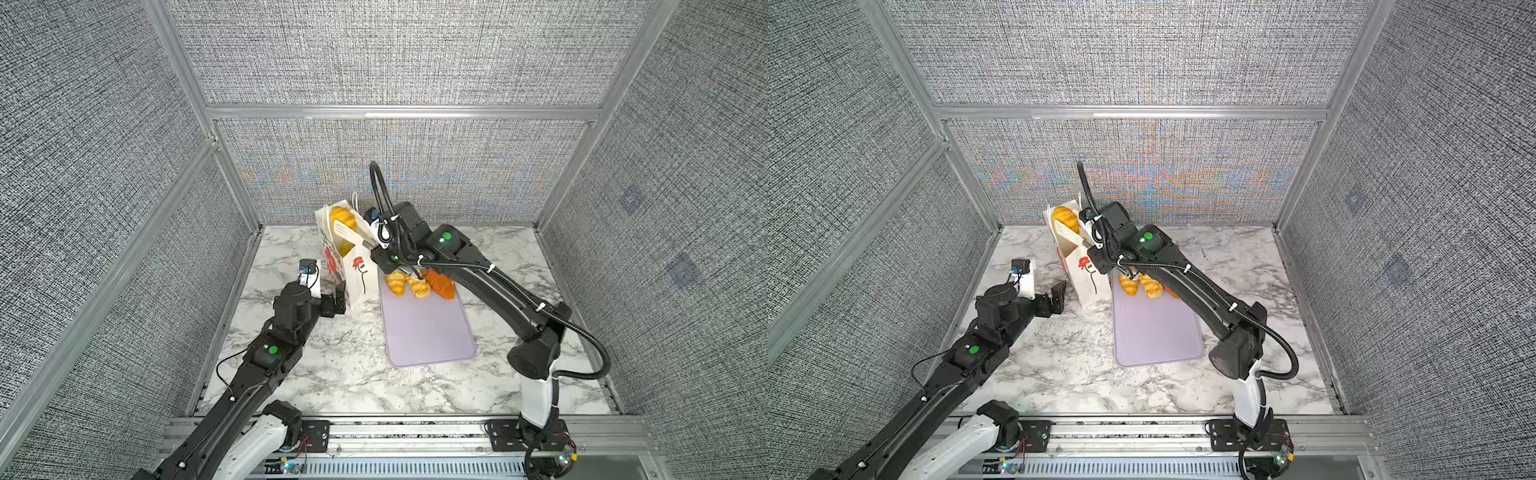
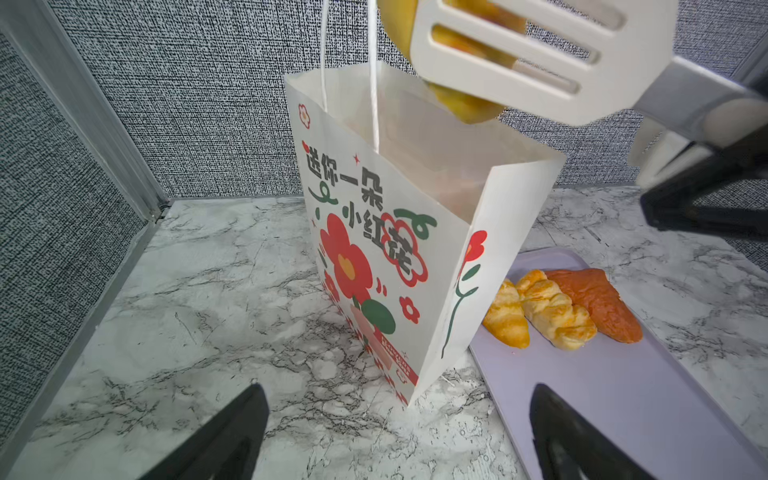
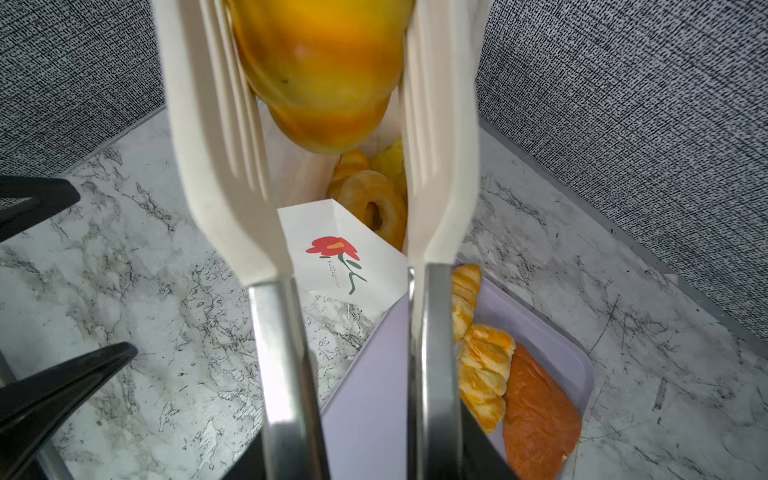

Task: Place the fake bread into the paper bag
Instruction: 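Lower the croissant into the bag and open the tongs, right gripper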

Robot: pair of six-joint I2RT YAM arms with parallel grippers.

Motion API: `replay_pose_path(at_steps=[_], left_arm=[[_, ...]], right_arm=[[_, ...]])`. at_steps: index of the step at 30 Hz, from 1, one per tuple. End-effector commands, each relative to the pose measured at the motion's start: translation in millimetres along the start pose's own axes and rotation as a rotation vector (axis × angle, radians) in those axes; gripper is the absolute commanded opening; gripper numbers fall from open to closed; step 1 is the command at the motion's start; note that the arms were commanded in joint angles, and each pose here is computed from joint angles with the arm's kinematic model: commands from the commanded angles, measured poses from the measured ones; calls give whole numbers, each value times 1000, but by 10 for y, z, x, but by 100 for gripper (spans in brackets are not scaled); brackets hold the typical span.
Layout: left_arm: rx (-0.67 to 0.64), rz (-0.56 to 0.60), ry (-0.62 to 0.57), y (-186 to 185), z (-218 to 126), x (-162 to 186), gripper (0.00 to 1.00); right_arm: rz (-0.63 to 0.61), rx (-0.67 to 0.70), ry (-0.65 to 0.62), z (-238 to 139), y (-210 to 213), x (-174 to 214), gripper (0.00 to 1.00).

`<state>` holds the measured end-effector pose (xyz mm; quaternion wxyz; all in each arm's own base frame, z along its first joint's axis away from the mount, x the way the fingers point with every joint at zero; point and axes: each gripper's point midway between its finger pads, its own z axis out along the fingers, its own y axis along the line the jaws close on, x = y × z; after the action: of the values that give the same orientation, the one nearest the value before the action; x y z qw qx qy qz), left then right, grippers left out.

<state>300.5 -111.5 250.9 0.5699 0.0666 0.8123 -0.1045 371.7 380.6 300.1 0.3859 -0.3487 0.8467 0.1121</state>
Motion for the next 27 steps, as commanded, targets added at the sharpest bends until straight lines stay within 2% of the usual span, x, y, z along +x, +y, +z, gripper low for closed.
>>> replay_pose_path(at_steps=[1,10,18,27], left_arm=[[19,-2,-8,-29,-13,-20,100],[30,5,-3,-43,-36,-17,100],[50,8,-4,-79,-53,-45,99],[142,24,-51,-227,-176,-161,99]], right_arm=[[6,11,-19,31,-29,-67,44],[12,33,14,135,-82,5,48],[13,41,15,111,-101,2,61],[18,30,-22,-136,-90,-33,61]])
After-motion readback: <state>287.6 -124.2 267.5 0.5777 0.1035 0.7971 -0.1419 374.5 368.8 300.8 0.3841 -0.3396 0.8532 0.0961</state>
